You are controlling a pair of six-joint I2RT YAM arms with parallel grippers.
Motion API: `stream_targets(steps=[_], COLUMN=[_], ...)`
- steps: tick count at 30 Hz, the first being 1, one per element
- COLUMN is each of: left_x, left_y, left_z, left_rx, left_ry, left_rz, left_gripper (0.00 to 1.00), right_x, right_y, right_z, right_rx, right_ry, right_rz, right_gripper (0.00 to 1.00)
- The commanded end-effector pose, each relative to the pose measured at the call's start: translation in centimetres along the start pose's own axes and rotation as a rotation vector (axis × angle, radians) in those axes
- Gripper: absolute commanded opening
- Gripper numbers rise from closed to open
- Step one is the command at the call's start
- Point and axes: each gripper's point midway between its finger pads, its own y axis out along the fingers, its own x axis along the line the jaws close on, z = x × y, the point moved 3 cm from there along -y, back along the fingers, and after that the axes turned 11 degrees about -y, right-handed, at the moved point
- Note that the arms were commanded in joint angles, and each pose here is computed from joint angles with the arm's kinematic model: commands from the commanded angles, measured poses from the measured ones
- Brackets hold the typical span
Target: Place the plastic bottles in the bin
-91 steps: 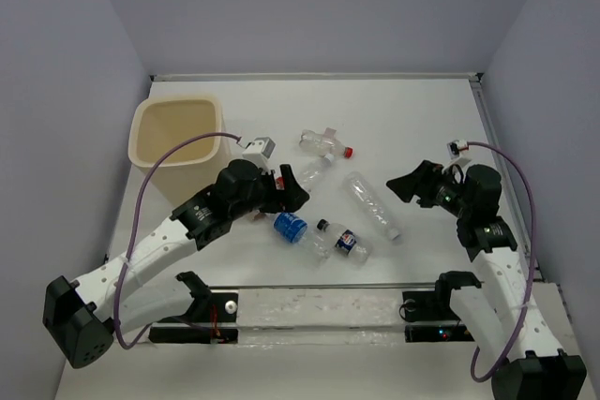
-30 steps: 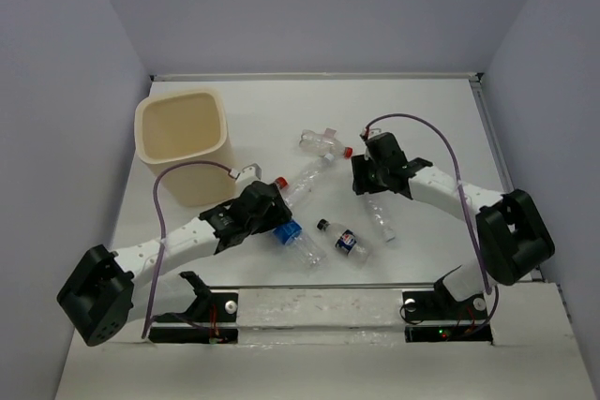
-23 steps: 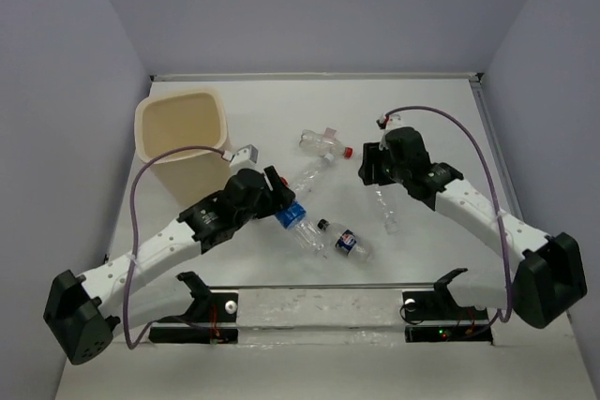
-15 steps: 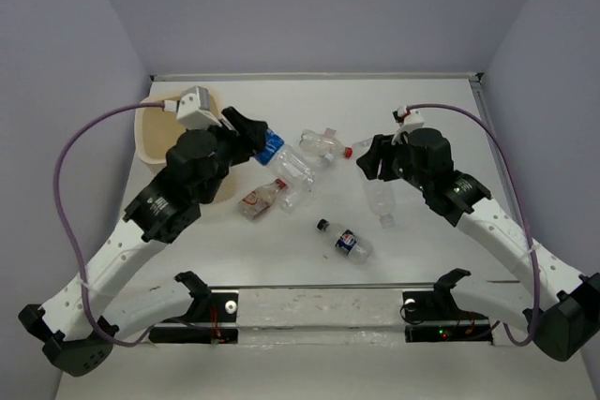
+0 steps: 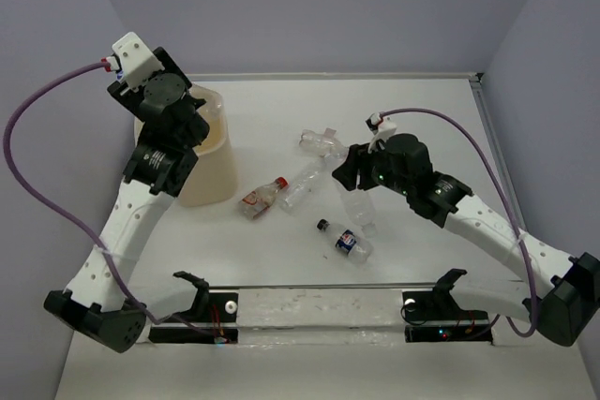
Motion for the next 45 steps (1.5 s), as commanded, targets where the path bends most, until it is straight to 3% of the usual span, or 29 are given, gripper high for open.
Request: stream_targets(steps=[1, 5, 7, 8, 9, 10, 11, 21, 24, 27, 30, 35, 41, 45], left_x=[3.6, 4.5, 4.8, 4.7, 4.9, 4.3, 4.6, 0.9, 0.6, 2.4, 3.4, 5.3, 5.3, 4.7], left_y=[1.8, 2.5, 2.8, 2.9, 2.9, 3.0, 2.9, -1.6, -3.4, -5.6, -7.4, -10.1, -11.0, -12.0], left_z=[-1.9, -0.4, 1.1, 1.6, 2.4, 2.6, 3.3, -1.4, 0.8, 1.5, 2.8, 1.3, -0.9, -1.6], left_rx=[-0.161, -0.174, -0.160, -0.158, -0.138, -0.128, -0.082, 0.094, 0.207, 0.253, 0.300, 0.293, 0.277, 0.295], left_ry=[0.143, 0.255, 0.286, 0.274, 0.300, 0.222, 0.268, -0.050, -0.051, -0.089, -0.126, -0.200, -0.171, -0.157], left_rz=[-0.294, -0.366, -0.352, -0.338, -0.326, -0.273, -0.258, 0.185, 0.311, 0.371, 0.446, 0.518, 0.554, 0.634], left_gripper=[0.57, 0.58, 0.65, 0.89, 0.97, 0.99, 0.99, 0.99, 0.99, 0.99, 0.97, 0.96, 0.97, 0.98], right_x=[3.3, 4.8, 5.8, 6.2, 6.8, 7.6, 7.9, 13.5, 15.6, 17.9, 19.5, 22.5, 24.4, 24.2], right_y=[0.1, 0.4, 0.5, 0.5, 0.4, 0.3, 0.3, 3.7, 6.4, 7.1, 8.7, 13.1, 17.4, 19.4], right_z=[-4.1, -5.9, -7.7, -8.4, -9.2, -11.0, -12.0, -22.8, -24.1, -28.4, -29.9, -31.0, -28.3, -25.9], right_rx=[-0.123, -0.160, -0.194, -0.211, -0.231, -0.273, -0.294, -0.568, -0.610, -0.746, -0.782, -0.882, -0.937, -0.868], right_ry=[-0.014, -0.030, -0.036, -0.036, -0.038, -0.038, -0.038, 0.034, 0.031, 0.015, 0.006, 0.002, -0.026, -0.095], right_rz=[-0.105, -0.144, -0.175, -0.190, -0.210, -0.237, -0.250, -0.394, -0.446, -0.520, -0.564, -0.602, -0.548, -0.529], right_gripper=[0.44, 0.44, 0.44, 0.44, 0.44, 0.44, 0.44, 0.44, 0.44, 0.43, 0.42, 0.42, 0.42, 0.81])
